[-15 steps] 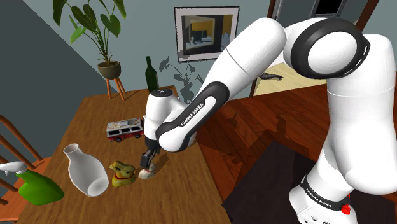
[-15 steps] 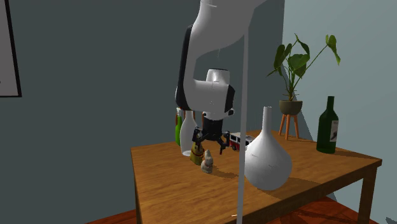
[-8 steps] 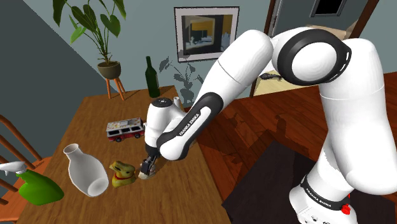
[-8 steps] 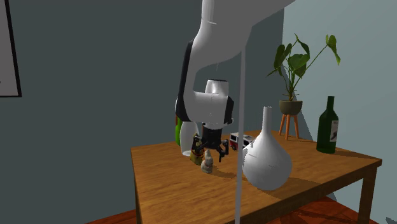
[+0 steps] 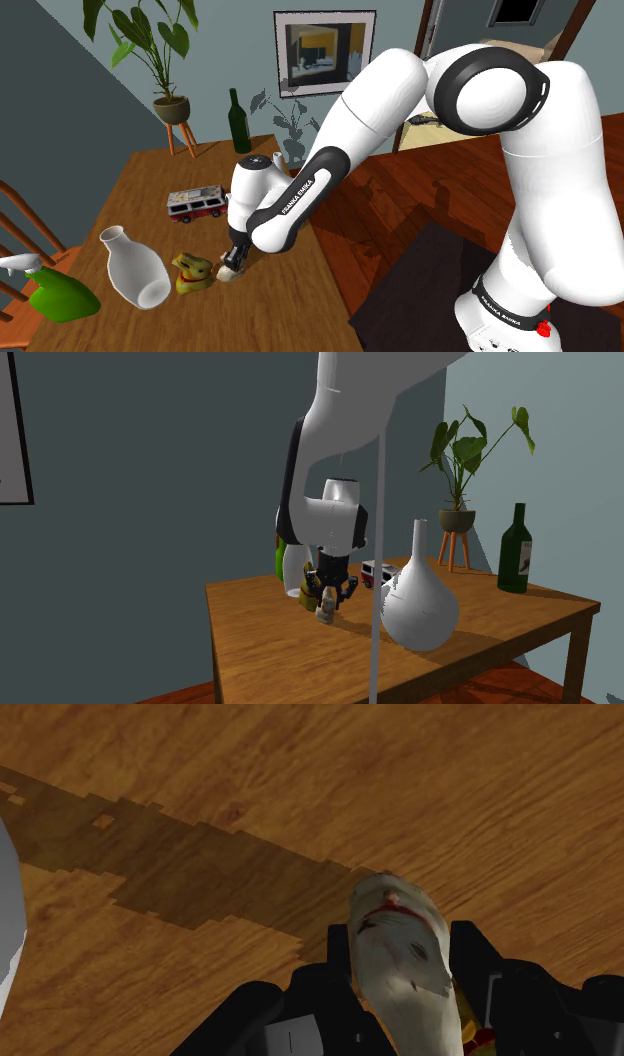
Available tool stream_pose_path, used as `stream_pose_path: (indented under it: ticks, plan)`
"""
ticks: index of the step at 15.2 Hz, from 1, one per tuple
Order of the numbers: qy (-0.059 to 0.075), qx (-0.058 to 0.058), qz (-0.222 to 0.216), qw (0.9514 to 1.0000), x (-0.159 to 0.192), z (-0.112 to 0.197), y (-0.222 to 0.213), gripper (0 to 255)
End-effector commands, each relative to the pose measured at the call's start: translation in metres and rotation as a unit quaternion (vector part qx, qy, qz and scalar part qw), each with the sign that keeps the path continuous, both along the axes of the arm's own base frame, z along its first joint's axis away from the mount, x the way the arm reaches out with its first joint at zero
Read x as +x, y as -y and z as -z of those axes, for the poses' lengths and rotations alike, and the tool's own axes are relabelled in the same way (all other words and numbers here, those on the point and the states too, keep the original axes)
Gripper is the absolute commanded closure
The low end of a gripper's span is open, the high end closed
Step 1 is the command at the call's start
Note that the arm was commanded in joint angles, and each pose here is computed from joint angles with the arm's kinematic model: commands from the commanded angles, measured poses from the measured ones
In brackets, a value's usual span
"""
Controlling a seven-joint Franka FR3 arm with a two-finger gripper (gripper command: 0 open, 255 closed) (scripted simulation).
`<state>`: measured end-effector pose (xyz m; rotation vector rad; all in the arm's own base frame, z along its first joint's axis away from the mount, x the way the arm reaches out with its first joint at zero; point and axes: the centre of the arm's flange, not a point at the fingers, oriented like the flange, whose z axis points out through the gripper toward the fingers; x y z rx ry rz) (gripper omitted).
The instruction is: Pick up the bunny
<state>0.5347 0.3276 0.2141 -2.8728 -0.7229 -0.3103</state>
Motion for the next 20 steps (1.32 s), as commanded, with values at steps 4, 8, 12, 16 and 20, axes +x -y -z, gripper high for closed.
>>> stream_pose_path:
  ticks: [4, 8, 12, 16, 20]
  plan:
    - [-0.002, -0.001, 0.000, 1.0000, -0.001, -0.004, 0.000, 255]
    - [-0.002, -0.001, 0.000, 1.0000, -0.001, -0.025, 0.000, 255]
    - [-0.002, -0.001, 0.000, 1.0000, -0.001, -0.046, 0.000, 255]
    - [-0.002, -0.001, 0.000, 1.0000, -0.001, -0.067, 0.000, 255]
    - [-0.002, -0.001, 0.000, 1.0000, -0.001, -0.079, 0.000, 255]
